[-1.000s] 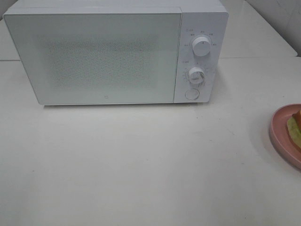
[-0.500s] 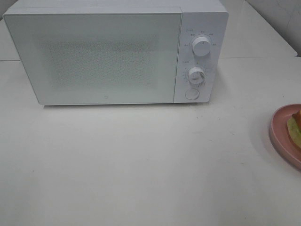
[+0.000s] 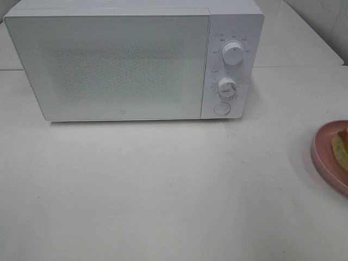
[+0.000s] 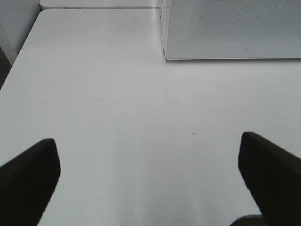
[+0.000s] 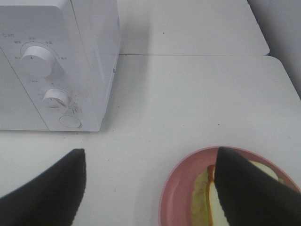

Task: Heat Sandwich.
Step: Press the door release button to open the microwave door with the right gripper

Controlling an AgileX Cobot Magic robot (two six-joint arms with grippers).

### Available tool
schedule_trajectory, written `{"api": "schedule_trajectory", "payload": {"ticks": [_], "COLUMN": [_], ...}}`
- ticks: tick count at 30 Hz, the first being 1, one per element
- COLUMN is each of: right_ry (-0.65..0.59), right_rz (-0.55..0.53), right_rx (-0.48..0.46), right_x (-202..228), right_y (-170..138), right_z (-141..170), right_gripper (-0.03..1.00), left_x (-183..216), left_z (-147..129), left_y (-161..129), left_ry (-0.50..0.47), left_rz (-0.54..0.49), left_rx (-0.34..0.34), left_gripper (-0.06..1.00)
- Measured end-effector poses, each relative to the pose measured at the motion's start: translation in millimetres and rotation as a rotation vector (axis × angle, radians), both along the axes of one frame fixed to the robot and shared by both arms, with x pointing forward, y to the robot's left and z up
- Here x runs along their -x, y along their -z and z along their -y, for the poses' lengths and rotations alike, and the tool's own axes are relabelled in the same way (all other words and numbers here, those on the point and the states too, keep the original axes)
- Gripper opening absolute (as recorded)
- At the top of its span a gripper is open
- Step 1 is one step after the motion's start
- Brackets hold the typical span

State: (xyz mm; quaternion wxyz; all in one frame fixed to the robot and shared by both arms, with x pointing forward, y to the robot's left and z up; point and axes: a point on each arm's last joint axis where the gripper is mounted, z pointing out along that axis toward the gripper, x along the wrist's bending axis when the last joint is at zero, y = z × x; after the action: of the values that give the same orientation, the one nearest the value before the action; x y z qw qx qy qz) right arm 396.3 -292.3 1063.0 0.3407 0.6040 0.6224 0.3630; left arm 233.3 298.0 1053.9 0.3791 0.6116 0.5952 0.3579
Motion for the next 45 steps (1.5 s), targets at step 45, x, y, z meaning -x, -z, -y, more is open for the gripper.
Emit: {"api": "schedule_trajectory", "payload": {"ticks": [45], "right_ry": [-0.079], "right_rz": [0.333], "right_rx": [0.06], "right_x": [-58], "right_y": [118], "right_z": [-81], "right_gripper": [0.74], "left_x": [0], "left_z": [0], "left_y": [0], "left_ry": [0.0], "left_rz": [0.0], "left_rx": [0.0], "left_gripper": [0.98]}}
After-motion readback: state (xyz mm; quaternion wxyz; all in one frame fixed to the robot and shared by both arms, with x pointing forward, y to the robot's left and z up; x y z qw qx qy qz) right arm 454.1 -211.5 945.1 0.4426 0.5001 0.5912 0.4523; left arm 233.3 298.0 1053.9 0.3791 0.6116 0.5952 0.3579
